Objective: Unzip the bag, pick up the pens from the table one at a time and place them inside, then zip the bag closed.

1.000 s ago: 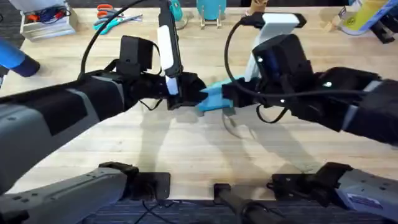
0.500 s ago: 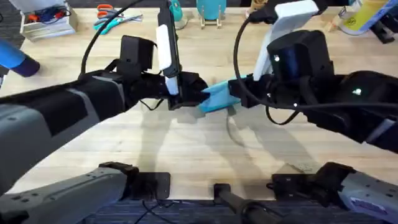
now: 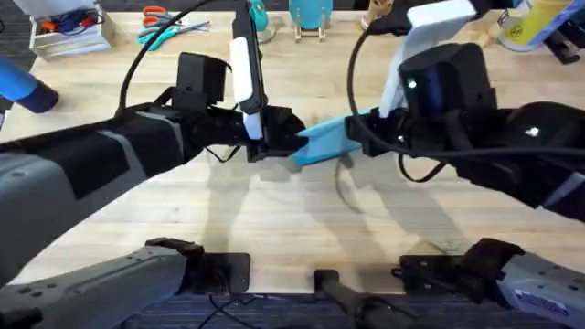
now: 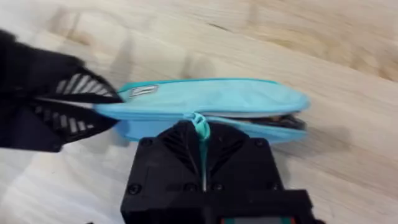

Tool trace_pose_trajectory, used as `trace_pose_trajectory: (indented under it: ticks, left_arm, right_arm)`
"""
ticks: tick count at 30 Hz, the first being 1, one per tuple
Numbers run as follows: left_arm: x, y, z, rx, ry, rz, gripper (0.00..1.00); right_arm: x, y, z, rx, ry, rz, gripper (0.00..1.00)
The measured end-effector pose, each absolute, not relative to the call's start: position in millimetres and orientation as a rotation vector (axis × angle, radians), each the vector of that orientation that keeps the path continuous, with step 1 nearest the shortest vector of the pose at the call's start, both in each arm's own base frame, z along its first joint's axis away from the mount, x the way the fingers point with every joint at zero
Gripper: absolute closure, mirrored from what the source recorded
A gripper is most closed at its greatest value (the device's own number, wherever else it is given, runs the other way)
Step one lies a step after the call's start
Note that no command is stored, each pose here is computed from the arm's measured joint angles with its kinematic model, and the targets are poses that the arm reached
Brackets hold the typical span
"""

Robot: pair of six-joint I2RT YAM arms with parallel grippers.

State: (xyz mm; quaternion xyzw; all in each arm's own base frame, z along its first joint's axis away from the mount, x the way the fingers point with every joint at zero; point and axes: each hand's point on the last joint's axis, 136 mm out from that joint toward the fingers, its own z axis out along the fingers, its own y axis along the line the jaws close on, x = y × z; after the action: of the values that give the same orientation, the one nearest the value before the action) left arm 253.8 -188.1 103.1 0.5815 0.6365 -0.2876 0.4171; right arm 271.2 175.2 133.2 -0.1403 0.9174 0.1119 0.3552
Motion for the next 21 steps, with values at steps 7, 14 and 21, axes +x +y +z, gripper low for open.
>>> trace_pose_trajectory:
  ticks: [7,14,21]
  left_arm:
    - [254,-188,103,1.460,1.599,-0.720,0.958]
    - [254,-188,103,1.461,1.599,-0.719,0.958]
    - [254,-188,103,1.461,1.600,-0.719,0.958]
  right_arm:
    - [283,145,131,-0.252,2.398,0.227,0.968]
    - [294,116,129,-0.139,2.414,0.182,0.967]
    - [298,93,126,-0.050,2.433,0.141,0.967]
